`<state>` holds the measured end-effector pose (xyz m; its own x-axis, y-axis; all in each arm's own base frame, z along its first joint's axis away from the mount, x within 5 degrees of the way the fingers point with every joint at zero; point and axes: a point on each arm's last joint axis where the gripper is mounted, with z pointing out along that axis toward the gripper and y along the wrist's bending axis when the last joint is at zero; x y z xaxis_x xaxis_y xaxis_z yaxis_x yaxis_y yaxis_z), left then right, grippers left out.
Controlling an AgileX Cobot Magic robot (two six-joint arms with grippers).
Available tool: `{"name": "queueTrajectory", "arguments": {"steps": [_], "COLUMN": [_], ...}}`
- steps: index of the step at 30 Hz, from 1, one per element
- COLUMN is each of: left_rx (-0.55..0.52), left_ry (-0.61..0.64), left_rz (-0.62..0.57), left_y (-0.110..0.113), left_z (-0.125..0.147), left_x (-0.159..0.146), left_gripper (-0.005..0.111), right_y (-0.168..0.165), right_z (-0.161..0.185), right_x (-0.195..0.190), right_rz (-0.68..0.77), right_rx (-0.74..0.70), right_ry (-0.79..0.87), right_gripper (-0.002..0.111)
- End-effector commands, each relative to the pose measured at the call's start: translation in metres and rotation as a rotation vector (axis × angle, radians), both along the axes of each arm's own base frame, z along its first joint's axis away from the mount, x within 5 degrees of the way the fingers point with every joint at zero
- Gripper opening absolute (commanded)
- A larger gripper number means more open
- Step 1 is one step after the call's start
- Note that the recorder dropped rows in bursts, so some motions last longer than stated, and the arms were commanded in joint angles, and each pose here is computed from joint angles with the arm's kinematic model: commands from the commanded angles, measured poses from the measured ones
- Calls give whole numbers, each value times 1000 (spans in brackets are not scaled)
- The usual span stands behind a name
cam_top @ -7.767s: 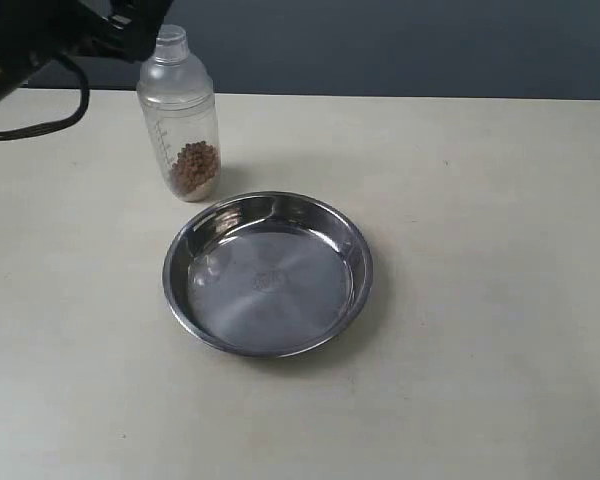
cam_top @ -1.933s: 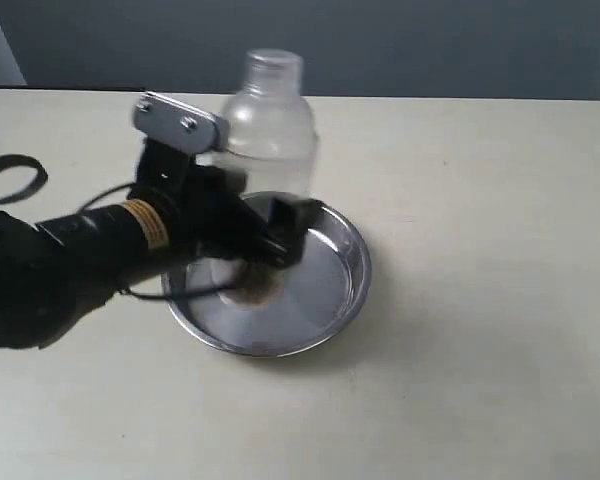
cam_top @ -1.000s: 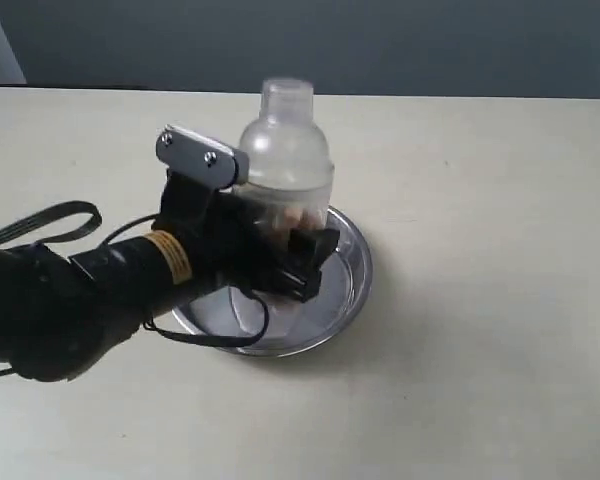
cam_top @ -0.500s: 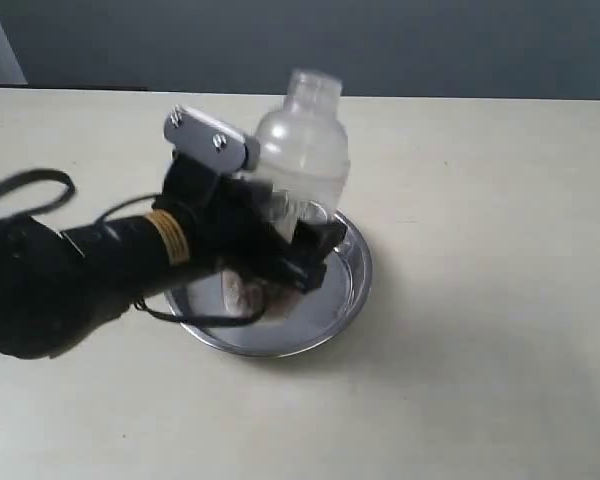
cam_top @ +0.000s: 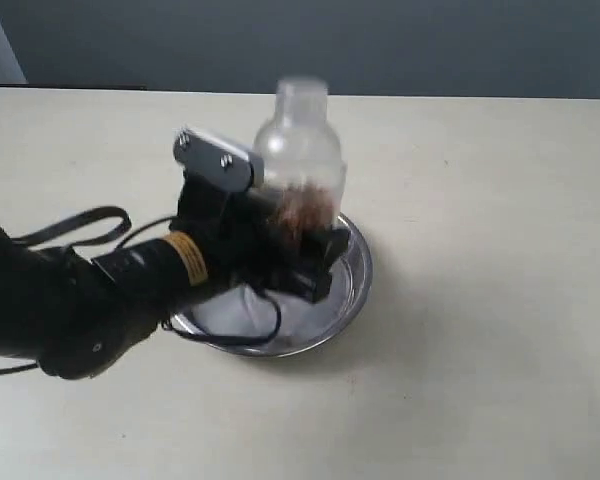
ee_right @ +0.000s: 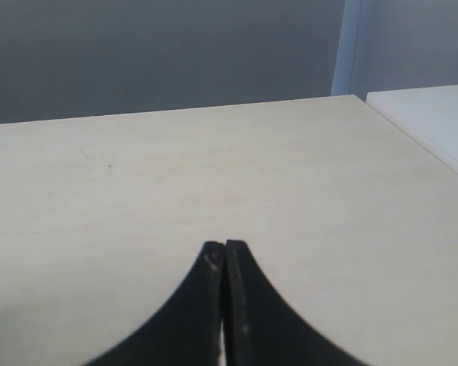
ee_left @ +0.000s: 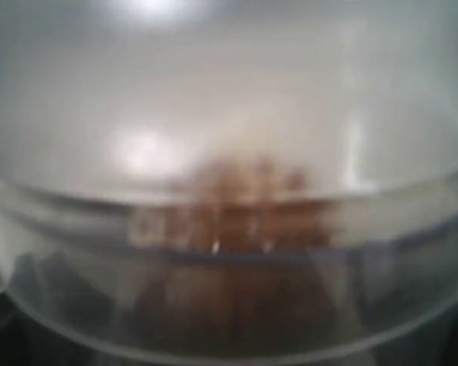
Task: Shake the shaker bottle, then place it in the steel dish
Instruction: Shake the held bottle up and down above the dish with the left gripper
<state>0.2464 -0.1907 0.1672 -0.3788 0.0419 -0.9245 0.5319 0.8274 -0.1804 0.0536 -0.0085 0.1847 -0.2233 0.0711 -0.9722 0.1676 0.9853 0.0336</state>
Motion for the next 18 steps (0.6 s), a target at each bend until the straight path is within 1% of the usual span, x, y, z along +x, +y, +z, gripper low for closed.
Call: {"name": "queueTrajectory", "arguments": {"steps": [1, 2, 3, 4, 5, 6, 7, 8, 9, 10, 11, 12, 13, 14, 15, 16, 17, 18], "left_rx": [-164, -97, -24, -2, -19, -71, -88, -106, -122, -68, -4, 29, 44, 30, -11, -65, -106, -120], "left_ry": [-279, -189, -82, -7, -13, -101, -232, -301, -245, -181, -109, -63, -40, -61, -120, -207, -304, -366], "left_rz": [-34, -37, -33, 0, 16, -1, -63, -47, -2, -7, -13, -9, 0, 5, 7, -4, -19, -22], "left_y": [2, 1, 0, 1, 0, -1, -2, 4, 7, 6, 5, 5, 4, 3, 3, 2, 2, 3], "left_z": [104, 84, 46, 16, 13, 40, 77, 104, 101, 81, 53, 31, 15, 13, 25, 48, 77, 99], "left_x": [-7, -6, -4, -1, 1, 0, -6, -8, -8, -7, -6, -5, -3, -1, 0, -1, -3, -4], "left_gripper": [0, 0, 0, 0, 0, 0, 0, 0, 0, 0, 0, 0, 0, 0, 0, 0, 0, 0], "right_y": [0, 0, 0, 0, 0, 0, 0, 0, 0, 0, 0, 0, 0, 0, 0, 0, 0, 0], "right_z": [1, 1, 1, 1, 1, 1, 1, 1, 1, 1, 1, 1, 1, 1, 1, 1, 1, 1], "right_x": [0, 0, 0, 0, 0, 0, 0, 0, 0, 0, 0, 0, 0, 0, 0, 0, 0, 0], "right_rz": [4, 4, 4, 4, 4, 4, 4, 4, 4, 4, 4, 4, 4, 4, 4, 4, 4, 4], "right_rx": [-2, -5, -5, -5, -5, -5, -5, -5, -5, -3, -3, -3, -3, -3, -3, -3, -3, -3], "right_ry": [-14, -14, -14, -14, -14, -14, -14, -14, -14, -14, -14, -14, -14, -14, -14, -14, -14, -14], "right_gripper": [-1, -1, -1, -1, -1, -1, -1, -1, -1, -1, -1, -1, -1, -1, -1, -1, -1, -1]}}
